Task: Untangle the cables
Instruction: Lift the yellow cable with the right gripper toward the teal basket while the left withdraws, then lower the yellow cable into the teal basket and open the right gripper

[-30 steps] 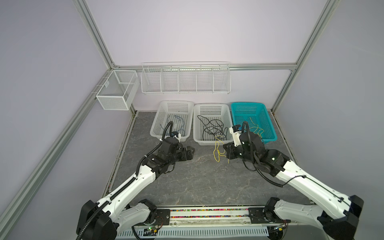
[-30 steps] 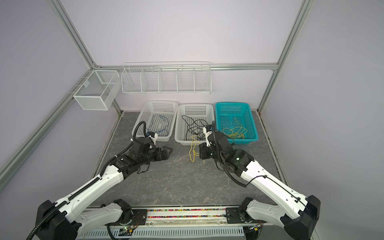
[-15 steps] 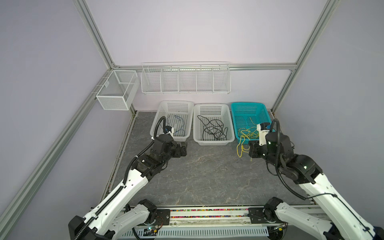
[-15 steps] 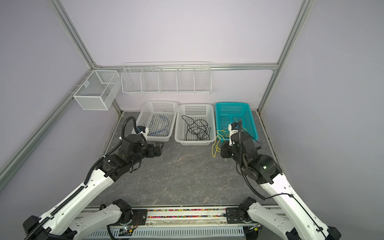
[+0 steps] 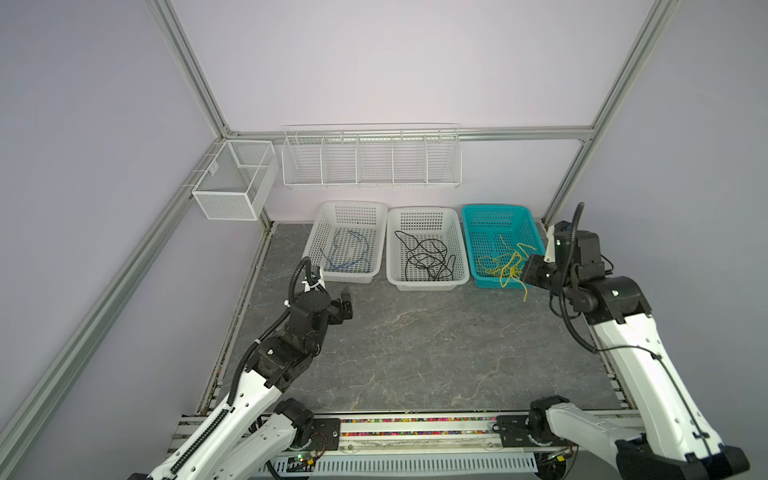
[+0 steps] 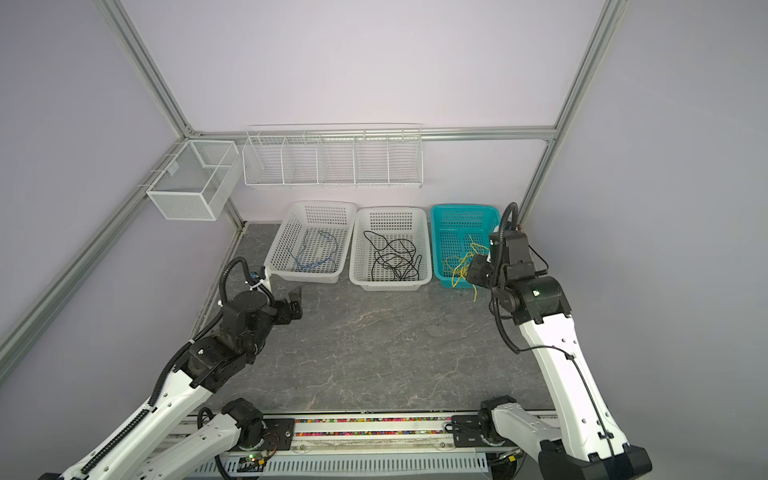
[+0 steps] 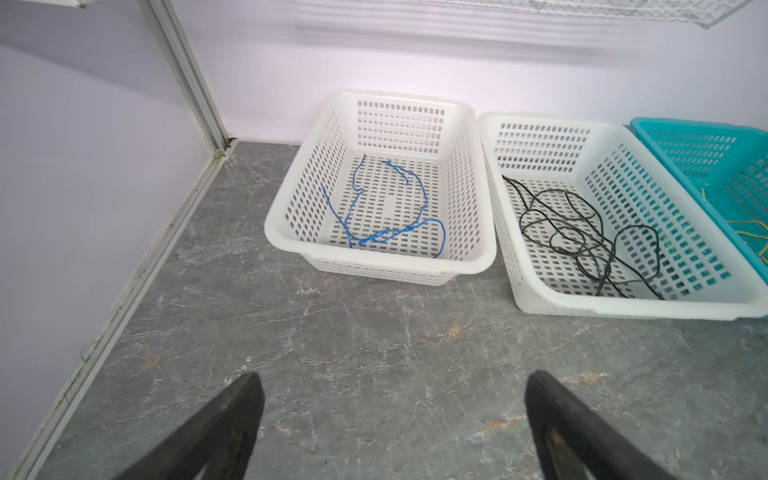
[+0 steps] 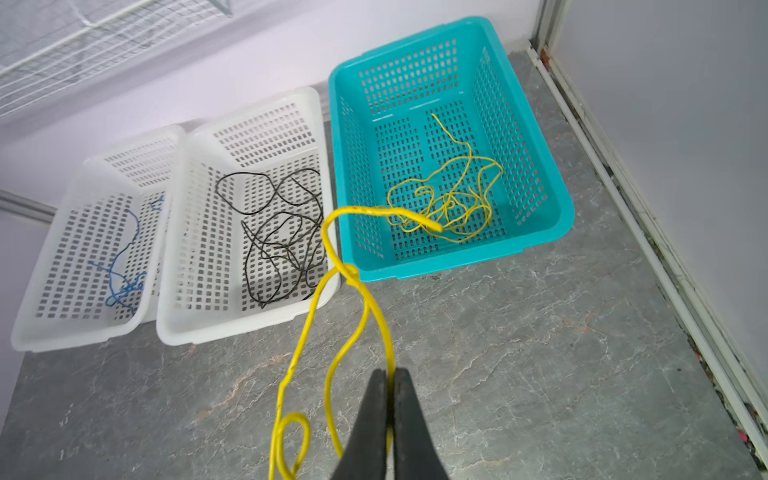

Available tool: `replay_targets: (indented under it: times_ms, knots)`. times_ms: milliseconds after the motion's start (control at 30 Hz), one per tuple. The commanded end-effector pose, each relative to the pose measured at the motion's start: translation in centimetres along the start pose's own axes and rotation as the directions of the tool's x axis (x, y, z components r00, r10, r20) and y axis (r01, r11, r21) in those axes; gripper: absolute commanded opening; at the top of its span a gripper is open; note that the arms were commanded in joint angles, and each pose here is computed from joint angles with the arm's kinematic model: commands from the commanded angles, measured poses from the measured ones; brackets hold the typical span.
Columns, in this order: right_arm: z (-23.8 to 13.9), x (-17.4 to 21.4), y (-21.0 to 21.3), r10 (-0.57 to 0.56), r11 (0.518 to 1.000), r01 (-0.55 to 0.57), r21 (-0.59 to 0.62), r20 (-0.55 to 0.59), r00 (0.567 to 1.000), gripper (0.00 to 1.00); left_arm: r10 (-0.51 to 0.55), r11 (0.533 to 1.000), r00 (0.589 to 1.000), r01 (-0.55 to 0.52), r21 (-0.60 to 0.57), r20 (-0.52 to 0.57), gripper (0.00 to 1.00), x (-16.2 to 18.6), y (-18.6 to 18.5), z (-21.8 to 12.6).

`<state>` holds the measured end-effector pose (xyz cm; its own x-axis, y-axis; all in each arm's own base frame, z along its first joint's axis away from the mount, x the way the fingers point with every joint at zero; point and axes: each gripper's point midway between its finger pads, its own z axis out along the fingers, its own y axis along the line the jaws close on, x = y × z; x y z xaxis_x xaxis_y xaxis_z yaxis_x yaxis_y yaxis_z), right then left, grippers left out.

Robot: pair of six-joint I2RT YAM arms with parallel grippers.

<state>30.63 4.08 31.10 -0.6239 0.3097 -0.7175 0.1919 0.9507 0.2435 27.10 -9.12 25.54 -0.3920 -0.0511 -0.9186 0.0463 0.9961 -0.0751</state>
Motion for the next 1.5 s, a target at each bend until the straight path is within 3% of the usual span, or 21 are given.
replay_targets:
  times_ms: [0, 233, 400, 700, 1067, 1333, 1467]
  knots:
    - [0.8, -1.3, -0.6, 0.102, 0.995, -0.102, 0.010, -0.001, 0.995, 0.07, 0.002, 0.998, 0.997, 0.003, -0.068, 0.074, 0.99, -1.2, 1.7, -0.8]
    - [4.4, -4.0, -2.3, 0.229, 0.967, -0.236, 0.094, 0.079, 0.970, 0.07, 0.000, 0.998, 0.997, 0.005, -0.055, 0.081, 0.99, -0.9, 1.7, -1.0]
    - [8.0, -5.2, -3.4, 0.278, 0.946, -0.284, 0.159, 0.059, 0.959, 0.07, 0.004, 0.999, 0.998, -0.001, -0.043, 0.070, 0.99, -0.7, 1.4, -0.9]
    - [14.2, -5.9, -5.2, 0.319, 0.918, -0.311, 0.245, 0.009, 0.948, 0.07, 0.013, 1.000, 0.998, -0.012, -0.016, 0.069, 0.99, -0.4, 1.0, -0.9]
    - [20.1, -5.2, -5.4, 0.290, 0.926, -0.259, 0.274, -0.076, 0.954, 0.07, 0.010, 1.000, 0.996, -0.010, -0.006, 0.089, 0.99, -0.4, 1.0, -1.1]
    - [20.3, -5.8, -5.0, 0.279, 0.934, -0.253, 0.253, -0.074, 0.957, 0.23, 0.012, 1.000, 0.996, -0.012, 0.001, 0.090, 0.99, -0.3, 0.9, -1.0]
    - [18.8, -7.1, -4.2, 0.276, 0.941, -0.261, 0.214, -0.043, 0.960, 0.36, 0.016, 1.000, 0.996, -0.016, 0.003, 0.088, 0.99, -0.2, 0.9, -0.9]
